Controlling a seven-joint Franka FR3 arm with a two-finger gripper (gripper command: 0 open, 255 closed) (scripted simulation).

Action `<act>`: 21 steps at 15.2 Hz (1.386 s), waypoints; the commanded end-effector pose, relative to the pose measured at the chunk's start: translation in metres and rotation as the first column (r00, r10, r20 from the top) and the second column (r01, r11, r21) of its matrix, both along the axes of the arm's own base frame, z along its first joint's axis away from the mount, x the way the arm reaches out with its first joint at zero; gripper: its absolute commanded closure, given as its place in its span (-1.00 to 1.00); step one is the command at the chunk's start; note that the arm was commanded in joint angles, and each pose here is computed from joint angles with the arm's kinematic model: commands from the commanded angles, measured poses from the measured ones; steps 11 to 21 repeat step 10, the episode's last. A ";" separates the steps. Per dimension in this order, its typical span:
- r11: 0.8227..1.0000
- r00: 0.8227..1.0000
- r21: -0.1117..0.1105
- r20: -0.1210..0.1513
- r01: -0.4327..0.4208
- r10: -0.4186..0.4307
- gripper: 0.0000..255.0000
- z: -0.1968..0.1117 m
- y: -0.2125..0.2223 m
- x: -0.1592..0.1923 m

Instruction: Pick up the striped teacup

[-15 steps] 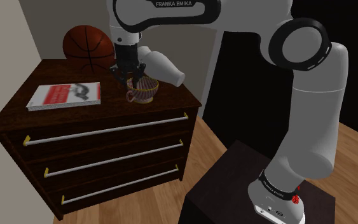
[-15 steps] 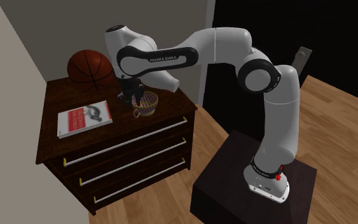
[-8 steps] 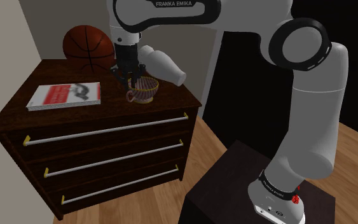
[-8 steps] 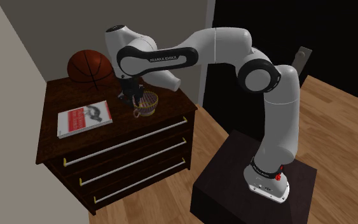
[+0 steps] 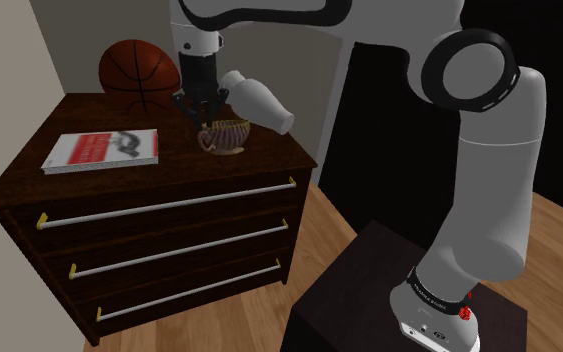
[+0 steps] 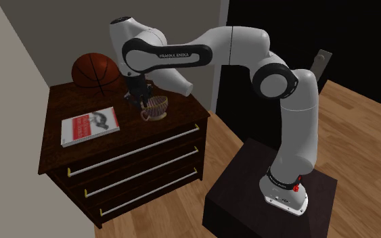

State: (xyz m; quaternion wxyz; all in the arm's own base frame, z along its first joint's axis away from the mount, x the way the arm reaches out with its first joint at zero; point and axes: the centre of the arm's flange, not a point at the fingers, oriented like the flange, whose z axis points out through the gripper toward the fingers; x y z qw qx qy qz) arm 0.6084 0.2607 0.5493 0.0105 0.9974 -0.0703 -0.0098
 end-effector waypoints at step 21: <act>1.000 1.000 0.000 0.000 0.000 0.000 1.00 0.049 0.000 0.001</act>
